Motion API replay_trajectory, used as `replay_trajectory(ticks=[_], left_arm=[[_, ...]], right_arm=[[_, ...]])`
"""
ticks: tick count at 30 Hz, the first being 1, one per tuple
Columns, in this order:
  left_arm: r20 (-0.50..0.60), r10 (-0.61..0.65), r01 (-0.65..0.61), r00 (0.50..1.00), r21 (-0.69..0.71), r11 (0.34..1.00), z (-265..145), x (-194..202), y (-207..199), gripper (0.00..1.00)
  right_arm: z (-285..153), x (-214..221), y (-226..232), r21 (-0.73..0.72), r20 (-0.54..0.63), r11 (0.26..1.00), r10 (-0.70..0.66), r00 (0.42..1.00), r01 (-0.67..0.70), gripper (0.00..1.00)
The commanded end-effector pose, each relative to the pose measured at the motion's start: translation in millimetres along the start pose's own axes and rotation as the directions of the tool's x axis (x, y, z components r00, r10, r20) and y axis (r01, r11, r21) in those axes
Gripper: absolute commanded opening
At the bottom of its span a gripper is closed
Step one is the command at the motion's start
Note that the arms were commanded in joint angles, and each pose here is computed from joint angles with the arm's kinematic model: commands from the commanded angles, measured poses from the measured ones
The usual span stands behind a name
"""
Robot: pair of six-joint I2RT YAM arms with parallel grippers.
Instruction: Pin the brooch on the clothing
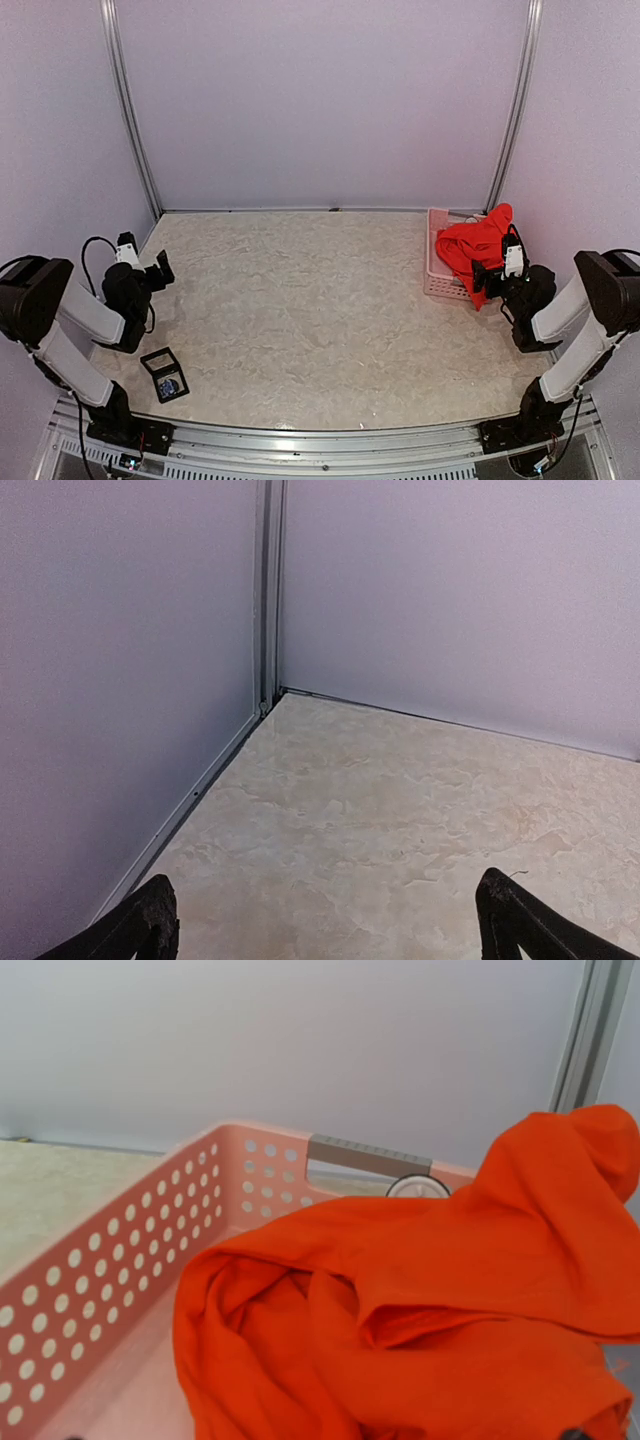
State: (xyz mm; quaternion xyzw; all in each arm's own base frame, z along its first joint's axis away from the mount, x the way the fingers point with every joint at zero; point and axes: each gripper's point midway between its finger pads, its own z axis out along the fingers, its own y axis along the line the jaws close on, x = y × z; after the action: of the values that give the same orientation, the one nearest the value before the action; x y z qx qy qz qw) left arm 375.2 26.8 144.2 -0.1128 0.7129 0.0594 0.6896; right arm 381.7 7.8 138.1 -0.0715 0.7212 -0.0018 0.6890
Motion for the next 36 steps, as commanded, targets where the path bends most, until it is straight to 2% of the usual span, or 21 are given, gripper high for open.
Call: replay_trajectory(ticks=[1,2,4,6,8,10,12,14,16,18,20,23,27,32,33,34,36], left_arm=[[-0.018,-0.007,0.005,1.000,-0.131,0.991,17.0,-27.6,10.0,0.99],[-0.030,0.003,-0.007,1.000,-0.152,0.988,22.2,-36.5,7.2,0.99],[0.017,-0.015,0.017,1.000,-0.167,0.986,22.9,-66.2,-6.2,0.99],[0.067,-0.061,0.068,0.996,-0.112,0.991,19.5,-101.1,-32.2,0.99],[0.084,-0.108,0.107,0.991,0.012,0.994,14.7,-132.0,-71.5,0.99],[0.035,-0.124,0.117,0.992,0.161,0.980,6.7,-153.9,-116.7,0.99],[-0.026,-0.112,0.115,0.993,0.308,0.945,-7.1,-171.2,-162.8,0.99],[-0.097,-0.076,0.109,0.992,0.406,0.907,-22.2,-178.1,-197.3,0.99],[-0.169,-0.025,0.107,0.985,0.492,0.864,-40.0,-173.4,-225.8,0.99],[-0.227,0.026,0.108,0.973,0.557,0.824,-57.9,-162.1,-246.2,0.99],[-0.266,0.090,0.096,0.960,0.612,0.785,-76.3,-146.7,-258.9,0.99],[-0.288,0.144,0.086,0.947,0.658,0.749,-94.0,-130.9,-267.6,0.99],[-0.296,0.167,0.080,0.941,0.669,0.739,-100.7,-123.9,-269.3,0.99],[-0.264,0.195,0.032,0.945,0.664,0.747,-97.2,-126.7,-267.8,0.99],[-0.262,0.199,0.024,0.944,0.658,0.753,-95.9,-126.3,-266.5,0.99],[-0.257,0.203,0.016,0.945,0.655,0.755,-95.0,-126.9,-265.7,0.99],[-0.249,0.217,-0.001,0.944,0.656,0.755,-94.7,-127.1,-265.0,0.99]], right_arm=[[0.4,-8.2,0.9,0.000,0.029,1.000,-0.008,1.000,0.008,1.00],[0.8,-8.0,1.2,-0.002,0.027,1.000,-0.007,1.000,0.007,1.00],[2.4,-12.0,-1.5,0.010,0.024,1.000,-0.001,1.000,0.001,0.99],[7.0,-24.8,-12.5,0.057,-0.017,0.998,0.017,1.000,-0.016,0.99],[14.6,-50.0,-24.0,0.101,-0.060,0.991,0.093,0.994,-0.087,0.99],[23.2,-80.2,-21.0,0.062,-0.123,0.990,0.137,0.983,-0.130,0.99],[29.2,-100.3,-17.9,0.040,-0.214,0.984,0.181,0.960,-0.176,0.93],[35.6,-109.1,-23.4,0.088,-0.322,0.971,0.240,0.916,-0.223,0.84],[38.0,-88.7,-26.6,0.162,-0.464,0.961,0.274,0.842,-0.223,0.77],[40.5,-66.1,-28.6,0.215,-0.567,0.959,0.275,0.776,-0.183,0.75],[48.6,-46.1,-13.4,0.202,-0.645,0.972,0.222,0.731,-0.117,0.75],[68.8,-11.1,-3.4,0.183,-0.739,0.982,0.169,0.652,-0.048,0.83],[100.1,53.3,2.8,0.169,-0.834,0.986,0.141,0.533,0.004,0.88],[115.0,118.5,-13.5,0.186,-0.908,0.971,0.110,0.405,0.152,0.88],[111.1,127.6,-19.8,0.185,-0.918,0.965,0.102,0.384,0.185,0.84],[106.6,133.0,-27.8,0.193,-0.922,0.959,0.104,0.374,0.209,0.74],[99.3,130.9,-47.5,0.223,-0.912,0.945,0.115,0.394,0.240,0.51]])
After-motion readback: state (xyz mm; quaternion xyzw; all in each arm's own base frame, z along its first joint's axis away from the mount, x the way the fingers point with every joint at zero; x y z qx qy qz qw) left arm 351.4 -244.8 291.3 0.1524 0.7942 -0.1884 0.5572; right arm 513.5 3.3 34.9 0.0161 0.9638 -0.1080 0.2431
